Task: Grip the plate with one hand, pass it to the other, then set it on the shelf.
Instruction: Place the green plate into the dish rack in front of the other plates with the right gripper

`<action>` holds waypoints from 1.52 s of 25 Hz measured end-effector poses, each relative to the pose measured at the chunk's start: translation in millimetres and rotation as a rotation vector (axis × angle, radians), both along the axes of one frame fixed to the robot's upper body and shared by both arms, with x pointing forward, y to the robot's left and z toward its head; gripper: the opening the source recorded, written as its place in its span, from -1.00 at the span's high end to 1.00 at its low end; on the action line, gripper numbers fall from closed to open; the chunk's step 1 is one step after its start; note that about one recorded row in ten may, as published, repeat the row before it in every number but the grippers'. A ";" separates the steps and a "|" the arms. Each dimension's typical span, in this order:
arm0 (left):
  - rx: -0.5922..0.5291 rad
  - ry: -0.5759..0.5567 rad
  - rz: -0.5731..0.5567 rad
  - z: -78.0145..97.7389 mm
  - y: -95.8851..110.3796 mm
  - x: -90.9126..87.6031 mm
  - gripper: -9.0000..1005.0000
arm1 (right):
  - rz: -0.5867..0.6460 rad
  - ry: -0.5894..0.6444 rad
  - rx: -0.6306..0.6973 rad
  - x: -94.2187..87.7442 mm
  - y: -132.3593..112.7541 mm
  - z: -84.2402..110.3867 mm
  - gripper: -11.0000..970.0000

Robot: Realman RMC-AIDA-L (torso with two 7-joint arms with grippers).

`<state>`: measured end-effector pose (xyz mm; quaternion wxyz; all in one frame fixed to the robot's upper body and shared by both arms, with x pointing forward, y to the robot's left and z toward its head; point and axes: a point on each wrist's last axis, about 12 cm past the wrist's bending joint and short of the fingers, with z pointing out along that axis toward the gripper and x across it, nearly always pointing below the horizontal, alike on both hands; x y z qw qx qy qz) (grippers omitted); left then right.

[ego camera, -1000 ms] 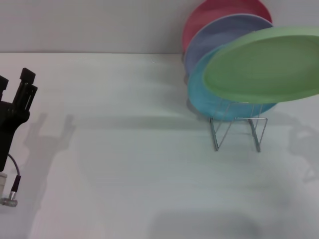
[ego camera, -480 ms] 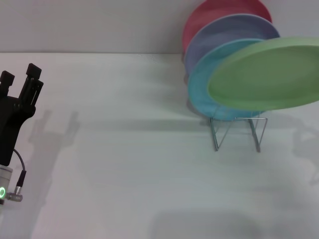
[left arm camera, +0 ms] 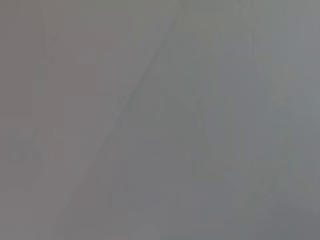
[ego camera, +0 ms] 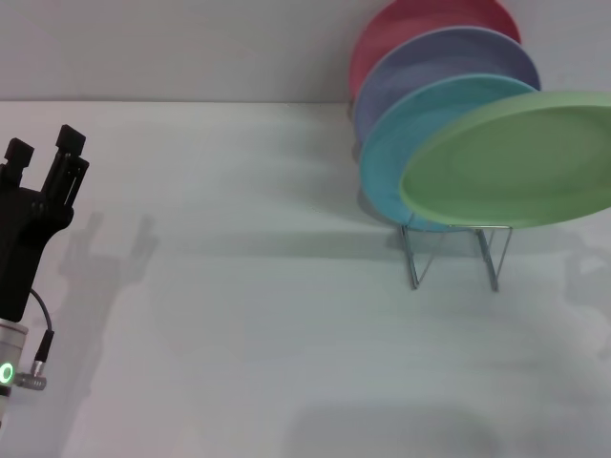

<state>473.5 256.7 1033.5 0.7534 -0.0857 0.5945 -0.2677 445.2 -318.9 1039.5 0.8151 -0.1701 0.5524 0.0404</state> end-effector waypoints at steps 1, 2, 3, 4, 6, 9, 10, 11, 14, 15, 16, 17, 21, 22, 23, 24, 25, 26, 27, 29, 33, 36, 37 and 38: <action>0.000 0.000 0.000 0.0 0.0 0.0 -0.61 | 0.000 0.000 0.000 0.0 0.0 0.0 0.94; -0.002 -0.001 -0.001 0.2 -0.5 -0.1 -0.61 | 0.000 0.002 -0.005 1.1 -0.4 0.1 0.94; -0.006 -0.001 -0.002 0.4 -1.3 -0.2 -0.61 | -0.001 0.004 -0.010 2.0 -1.0 0.0 0.94; -0.007 -0.001 -0.002 0.5 -1.5 -0.3 -0.61 | -0.002 0.007 -0.013 2.8 -1.3 -0.1 0.94; -0.009 -0.001 -0.002 0.5 -1.9 -0.5 -0.61 | -0.001 0.013 -0.018 5.2 -1.2 -0.2 0.94; -0.010 -0.001 -0.002 0.5 -2.0 -0.6 -0.61 | -0.002 0.023 -0.023 6.9 -1.1 -1.1 0.94; -0.018 -0.002 -0.004 1.0 -3.4 -0.8 -0.61 | -0.005 0.033 -0.026 7.8 -1.2 -2.2 0.94; -0.018 -0.002 -0.004 1.0 -3.4 -0.8 -0.61 | -0.005 0.033 -0.026 7.8 -1.2 -2.2 0.94; -0.019 -0.003 -0.004 1.1 -3.6 -0.8 -0.61 | -0.003 0.050 -0.030 8.8 -0.6 -4.0 0.94; -0.019 -0.002 -0.004 1.1 -3.6 -0.8 -0.61 | -0.001 0.057 -0.031 8.6 0.3 -5.1 0.94; -0.019 -0.002 -0.004 1.1 -3.6 -0.8 -0.61 | -0.001 0.057 -0.031 8.6 0.3 -5.1 0.94; -0.019 -0.002 -0.003 1.1 -3.6 -0.8 -0.61 | -0.001 0.061 -0.031 8.4 0.6 -5.7 0.94; -0.019 -0.002 -0.003 1.1 -3.6 -0.8 -0.61 | -0.008 0.080 -0.031 7.0 0.2 -8.5 0.94; -0.019 -0.002 -0.003 1.1 -3.6 -0.8 -0.61 | -0.010 0.086 -0.032 6.9 0.0 -9.3 0.94; -0.019 -0.002 -0.003 1.1 -3.5 -0.8 -0.61 | -0.013 0.091 -0.033 6.9 -0.2 -9.9 0.94; -0.019 -0.002 -0.003 1.1 -3.6 -0.8 -0.61 | -0.014 0.095 -0.033 6.9 -0.2 -10.5 0.94; -0.019 -0.002 -0.003 1.1 -3.6 -0.8 -0.61 | -0.016 0.101 -0.035 7.1 -0.4 -11.2 0.94; -0.019 -0.002 -0.003 1.1 -3.6 -0.8 -0.61 | -0.016 0.101 -0.035 7.1 -0.4 -11.2 0.94; -0.018 -0.003 -0.003 1.1 -3.2 -0.8 -0.61 | -0.018 0.107 -0.036 7.3 -0.5 -11.8 0.94; -0.017 -0.003 -0.003 1.2 -2.9 -0.7 -0.61 | -0.019 0.109 -0.037 7.4 -0.6 -12.2 0.94; -0.017 -0.006 -0.002 1.3 -2.1 -0.9 -0.61 | -0.013 0.125 -0.040 8.5 1.5 -14.1 0.94; -0.016 -0.007 -0.002 1.4 -1.7 -1.0 -0.61 | -0.008 0.133 -0.037 9.6 4.4 -15.2 0.94; -0.016 -0.007 -0.002 1.4 -1.4 -1.1 -0.61 | -0.007 0.138 -0.035 10.0 6.1 -16.2 0.94; -0.016 -0.007 -0.002 1.4 -1.3 -1.1 -0.61 | -0.007 0.138 -0.035 10.0 6.1 -16.2 0.94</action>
